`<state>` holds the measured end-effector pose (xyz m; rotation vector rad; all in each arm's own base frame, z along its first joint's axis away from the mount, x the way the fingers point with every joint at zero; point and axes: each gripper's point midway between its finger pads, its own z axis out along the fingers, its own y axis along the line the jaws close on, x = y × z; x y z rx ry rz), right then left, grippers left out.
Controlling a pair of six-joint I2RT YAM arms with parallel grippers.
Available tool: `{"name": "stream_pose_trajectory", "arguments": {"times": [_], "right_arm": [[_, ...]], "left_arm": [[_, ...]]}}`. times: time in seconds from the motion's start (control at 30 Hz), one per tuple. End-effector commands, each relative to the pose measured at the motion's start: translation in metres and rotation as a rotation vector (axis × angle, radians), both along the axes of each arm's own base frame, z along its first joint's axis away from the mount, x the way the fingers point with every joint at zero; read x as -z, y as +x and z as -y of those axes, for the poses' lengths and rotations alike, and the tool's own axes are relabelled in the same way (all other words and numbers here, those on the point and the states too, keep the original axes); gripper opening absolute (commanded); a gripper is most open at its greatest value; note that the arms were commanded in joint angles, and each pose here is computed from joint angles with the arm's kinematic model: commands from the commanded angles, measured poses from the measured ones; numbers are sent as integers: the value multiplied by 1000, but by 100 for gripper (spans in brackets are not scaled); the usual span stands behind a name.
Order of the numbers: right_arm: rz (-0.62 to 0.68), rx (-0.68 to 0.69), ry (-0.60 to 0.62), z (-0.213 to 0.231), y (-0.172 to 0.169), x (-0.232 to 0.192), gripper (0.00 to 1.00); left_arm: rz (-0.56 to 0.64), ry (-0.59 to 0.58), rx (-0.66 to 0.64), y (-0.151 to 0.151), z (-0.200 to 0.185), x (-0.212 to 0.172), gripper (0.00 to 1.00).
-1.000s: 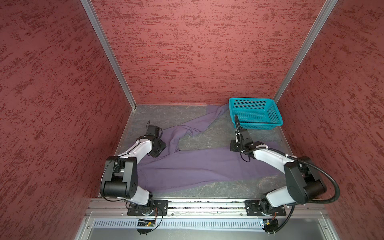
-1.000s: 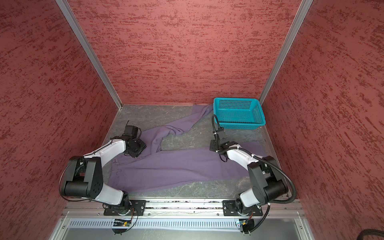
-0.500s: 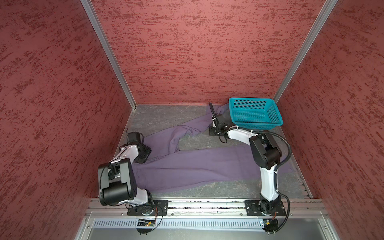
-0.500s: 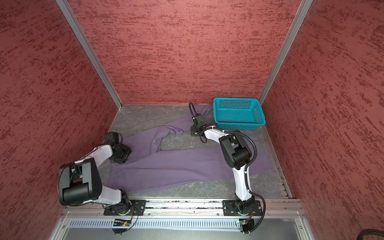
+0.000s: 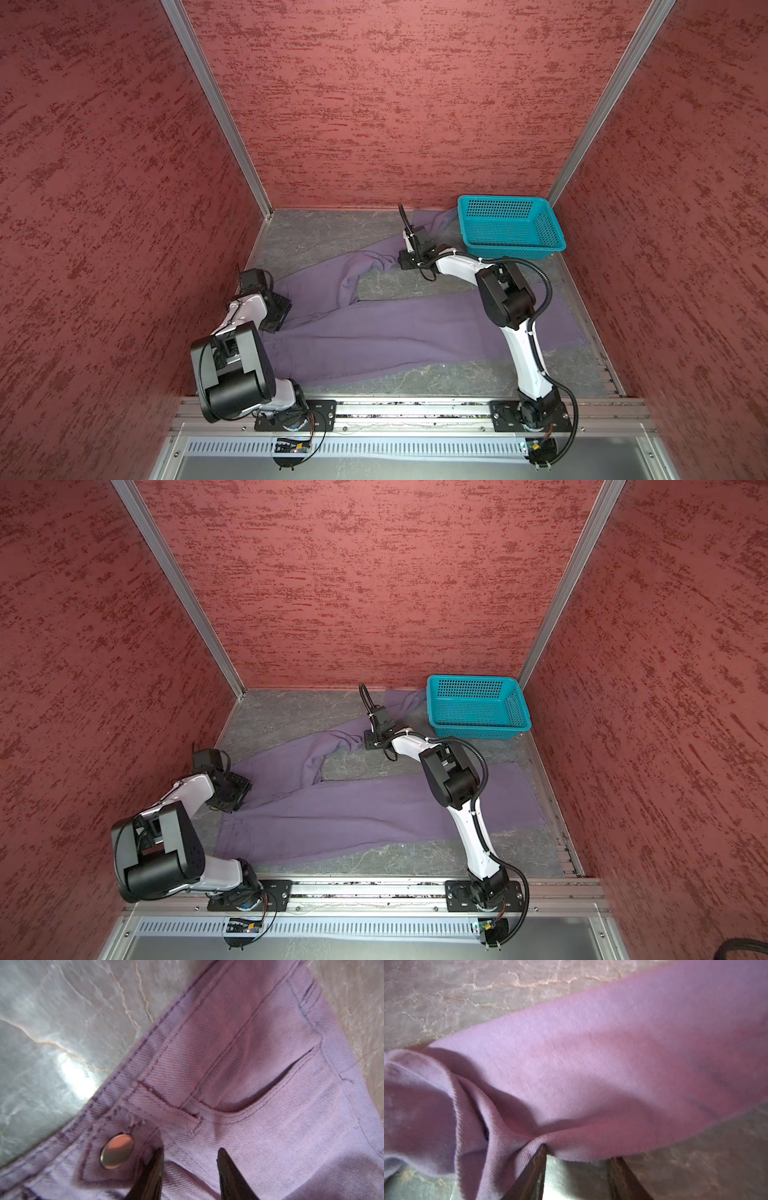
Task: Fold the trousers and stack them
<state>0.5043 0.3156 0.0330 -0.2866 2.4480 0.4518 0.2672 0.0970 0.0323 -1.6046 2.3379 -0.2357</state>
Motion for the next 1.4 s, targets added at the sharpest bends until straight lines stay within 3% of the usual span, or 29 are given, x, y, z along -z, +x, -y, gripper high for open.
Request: {"name": "stream_pose_trajectory", "arguments": {"times": [0.0, 0.27, 0.3, 0.37, 0.4, 0.6, 0.8, 0.97, 1.2, 1.37], "right_arm": [[16, -50, 23, -15, 3, 1, 47], [32, -57, 104, -24, -3, -5, 55], [28, -58, 117, -26, -4, -5, 47], [0, -46, 128, -28, -4, 0, 11], [-17, -43, 127, -29, -5, 5, 1], [-34, -39, 97, -20, -15, 6, 0], [-79, -40, 45, 13, -62, 13, 0], [-85, 18, -8, 48, -95, 10, 0], [-84, 56, -53, 78, -126, -3, 0], [-153, 94, -62, 98, -159, 19, 0]], "left_arm": [[-17, 2, -1, -8, -2, 2, 44], [-45, 22, -1, -8, -8, 6, 44], [-53, 27, -4, -8, -11, 7, 44], [-70, 25, -23, -10, -17, 12, 42], [-73, 20, -33, -10, -19, 13, 39], [-70, 19, -85, -7, -33, 14, 25], [-71, 11, -114, -7, -42, 10, 15], [-58, 25, -141, -14, -46, 4, 0], [-57, 46, -166, -24, -53, -6, 0], [-41, 34, -191, -26, -57, -12, 0]]}}
